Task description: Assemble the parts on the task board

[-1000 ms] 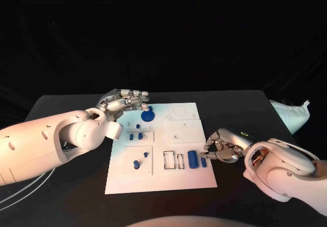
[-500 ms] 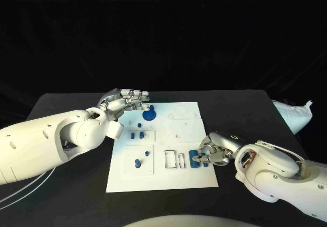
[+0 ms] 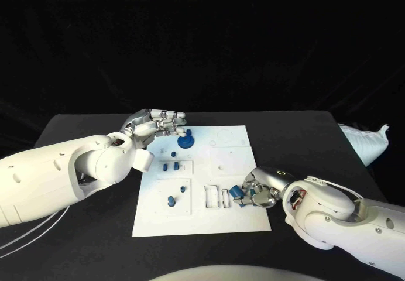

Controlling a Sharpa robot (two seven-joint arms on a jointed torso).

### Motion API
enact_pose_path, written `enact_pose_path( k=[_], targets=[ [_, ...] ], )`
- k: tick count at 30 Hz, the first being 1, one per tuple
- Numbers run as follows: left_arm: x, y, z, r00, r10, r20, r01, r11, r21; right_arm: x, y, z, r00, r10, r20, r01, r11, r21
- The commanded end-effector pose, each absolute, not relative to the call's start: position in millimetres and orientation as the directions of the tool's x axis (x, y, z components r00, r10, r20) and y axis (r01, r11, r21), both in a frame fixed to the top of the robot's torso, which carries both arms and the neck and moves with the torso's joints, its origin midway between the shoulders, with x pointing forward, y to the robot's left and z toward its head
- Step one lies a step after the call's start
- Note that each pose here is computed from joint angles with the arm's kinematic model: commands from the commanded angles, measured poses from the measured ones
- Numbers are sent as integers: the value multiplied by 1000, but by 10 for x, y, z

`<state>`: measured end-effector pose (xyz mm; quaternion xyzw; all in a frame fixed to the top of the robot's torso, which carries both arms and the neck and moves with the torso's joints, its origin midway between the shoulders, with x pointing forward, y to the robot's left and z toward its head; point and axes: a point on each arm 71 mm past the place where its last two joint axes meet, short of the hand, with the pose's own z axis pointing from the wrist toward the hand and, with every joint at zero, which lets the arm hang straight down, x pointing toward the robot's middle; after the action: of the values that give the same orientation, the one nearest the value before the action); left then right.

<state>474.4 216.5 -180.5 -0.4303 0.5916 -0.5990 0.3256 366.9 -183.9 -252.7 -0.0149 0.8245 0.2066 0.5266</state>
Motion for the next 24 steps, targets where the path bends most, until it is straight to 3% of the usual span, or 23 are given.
enact_pose_path(
  k=[1, 14, 24],
  targets=[
    [4731, 2149, -1798, -438, -889, 135, -118, -92, -989, 3665, -1826, -2592, -467, 140, -873, -251, 926, 283],
    [4725, 2162, -1798, -438, -888, 136, -121, -91, -988, 3688, -1753, -2634, -459, 149, -876, -253, 923, 290],
    [4723, 2168, -1798, -438, -888, 136, -121, -91, -988, 3634, -1735, -2428, -386, 363, -848, -188, 869, 458]
  ],
)
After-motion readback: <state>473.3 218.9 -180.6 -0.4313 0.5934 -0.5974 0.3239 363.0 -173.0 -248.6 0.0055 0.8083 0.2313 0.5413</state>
